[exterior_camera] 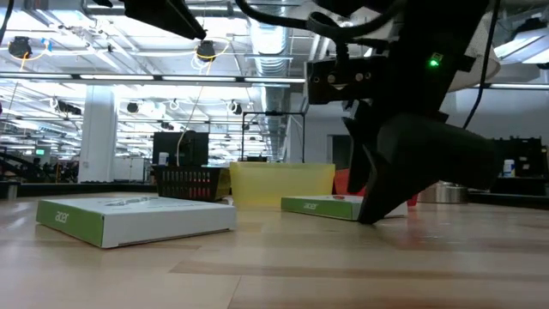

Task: Pick and place items into bin
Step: Put the top white card reader box into the yellow bin

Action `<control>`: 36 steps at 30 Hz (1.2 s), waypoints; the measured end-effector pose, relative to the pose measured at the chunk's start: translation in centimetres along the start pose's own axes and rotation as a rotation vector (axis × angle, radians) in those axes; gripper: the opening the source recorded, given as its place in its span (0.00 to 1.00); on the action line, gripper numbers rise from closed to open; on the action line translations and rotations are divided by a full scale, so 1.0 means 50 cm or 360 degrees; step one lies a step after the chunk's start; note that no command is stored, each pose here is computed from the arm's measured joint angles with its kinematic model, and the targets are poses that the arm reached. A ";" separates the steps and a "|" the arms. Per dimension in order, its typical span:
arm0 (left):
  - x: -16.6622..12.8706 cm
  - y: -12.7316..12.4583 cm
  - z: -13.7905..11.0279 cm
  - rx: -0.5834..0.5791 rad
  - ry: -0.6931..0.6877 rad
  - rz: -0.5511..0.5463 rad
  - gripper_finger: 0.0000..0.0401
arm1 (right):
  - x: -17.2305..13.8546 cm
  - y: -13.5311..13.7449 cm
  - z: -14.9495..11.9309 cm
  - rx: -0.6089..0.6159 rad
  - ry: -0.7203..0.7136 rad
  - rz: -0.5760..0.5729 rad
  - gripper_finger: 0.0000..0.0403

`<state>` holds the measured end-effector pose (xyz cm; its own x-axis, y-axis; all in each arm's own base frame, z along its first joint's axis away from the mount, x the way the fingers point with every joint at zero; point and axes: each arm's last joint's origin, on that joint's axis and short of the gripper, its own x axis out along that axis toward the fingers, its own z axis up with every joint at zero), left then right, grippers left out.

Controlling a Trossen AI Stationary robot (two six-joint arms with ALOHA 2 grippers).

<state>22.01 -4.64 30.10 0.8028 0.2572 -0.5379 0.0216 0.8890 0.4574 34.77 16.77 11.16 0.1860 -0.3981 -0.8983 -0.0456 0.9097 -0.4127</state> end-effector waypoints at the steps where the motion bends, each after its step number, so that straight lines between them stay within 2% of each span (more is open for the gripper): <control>1: 0.000 0.000 0.000 0.0000 0.0000 0.0000 0.44 | 0.002 -0.004 0.002 -0.0005 0.0005 0.0021 0.62; 4: 0.000 0.000 0.000 -0.0003 0.0000 -0.0001 0.44 | 0.007 -0.013 0.008 0.0008 0.0025 0.0084 0.51; 8: 0.000 0.000 0.000 -0.0007 -0.0001 -0.0002 0.44 | 0.015 -0.022 0.011 0.0029 0.0027 0.0103 0.31; 12: 0.000 0.000 0.000 -0.0008 -0.0001 -0.0002 0.44 | 0.029 -0.029 0.007 0.0059 -0.0001 0.0044 0.09; 14: 0.000 0.000 0.000 -0.0007 -0.0001 -0.0002 0.44 | 0.037 -0.030 0.001 0.0091 -0.0007 0.0012 0.03; 21: 0.000 0.000 0.000 -0.0008 -0.0001 -0.0002 0.44 | 0.036 -0.024 -0.003 0.0223 -0.0039 -0.0038 0.01; 27: 0.000 0.000 0.000 -0.0008 -0.0001 -0.0002 0.44 | 0.014 -0.009 0.007 0.0193 -0.0027 -0.0039 0.00; 36: 0.000 0.000 0.000 -0.0024 -0.0001 -0.0002 0.44 | -0.057 0.007 0.030 0.0140 0.0009 -0.0004 0.00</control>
<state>22.01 -4.64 30.10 0.8033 0.2557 -0.5379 0.0138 0.8949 0.4460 35.71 18.40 13.81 0.1802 -0.4011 -0.8981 0.0412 0.9154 -0.4005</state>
